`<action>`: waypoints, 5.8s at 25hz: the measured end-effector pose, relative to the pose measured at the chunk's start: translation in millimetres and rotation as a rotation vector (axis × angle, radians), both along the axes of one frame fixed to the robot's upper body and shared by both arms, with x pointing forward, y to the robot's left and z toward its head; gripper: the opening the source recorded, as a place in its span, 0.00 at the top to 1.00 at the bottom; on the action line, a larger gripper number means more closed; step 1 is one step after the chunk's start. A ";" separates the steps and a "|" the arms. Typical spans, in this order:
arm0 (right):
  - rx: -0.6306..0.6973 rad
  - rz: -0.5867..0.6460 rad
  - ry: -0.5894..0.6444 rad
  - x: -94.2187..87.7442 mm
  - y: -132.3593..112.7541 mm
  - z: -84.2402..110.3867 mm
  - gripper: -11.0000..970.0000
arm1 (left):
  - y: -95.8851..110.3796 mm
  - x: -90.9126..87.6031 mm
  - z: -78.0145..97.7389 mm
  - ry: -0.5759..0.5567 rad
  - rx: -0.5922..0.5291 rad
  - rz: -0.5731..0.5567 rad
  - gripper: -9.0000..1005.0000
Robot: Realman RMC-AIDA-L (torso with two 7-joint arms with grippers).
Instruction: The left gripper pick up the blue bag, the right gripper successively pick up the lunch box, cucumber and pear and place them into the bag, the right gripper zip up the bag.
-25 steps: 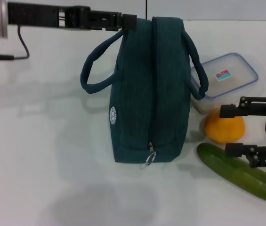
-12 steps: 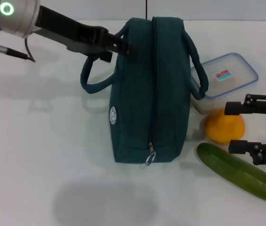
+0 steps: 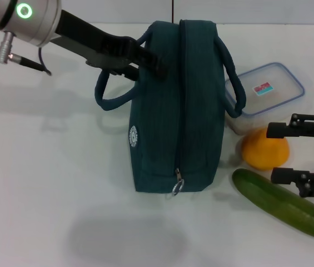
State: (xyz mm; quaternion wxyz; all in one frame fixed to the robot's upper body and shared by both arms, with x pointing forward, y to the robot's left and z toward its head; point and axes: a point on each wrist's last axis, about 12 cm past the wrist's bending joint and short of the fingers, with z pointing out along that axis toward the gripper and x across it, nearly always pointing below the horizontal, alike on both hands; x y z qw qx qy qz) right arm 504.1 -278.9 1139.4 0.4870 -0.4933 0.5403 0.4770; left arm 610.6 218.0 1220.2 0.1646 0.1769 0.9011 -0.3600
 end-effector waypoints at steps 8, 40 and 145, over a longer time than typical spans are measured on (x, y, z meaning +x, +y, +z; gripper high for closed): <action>0.031 -0.023 0.025 -3.3 -0.9 -7.9 0.35 | -7.3 4.2 -10.6 0.016 0.021 -0.018 0.34; 0.597 -0.401 0.162 -16.7 -31.0 -25.3 0.37 | 4.3 1.6 -19.0 -0.051 -0.062 -0.012 0.94; 0.457 -0.997 1.015 77.5 12.7 -103.5 0.70 | 8.1 -13.3 -33.5 -0.169 -0.166 -0.092 0.94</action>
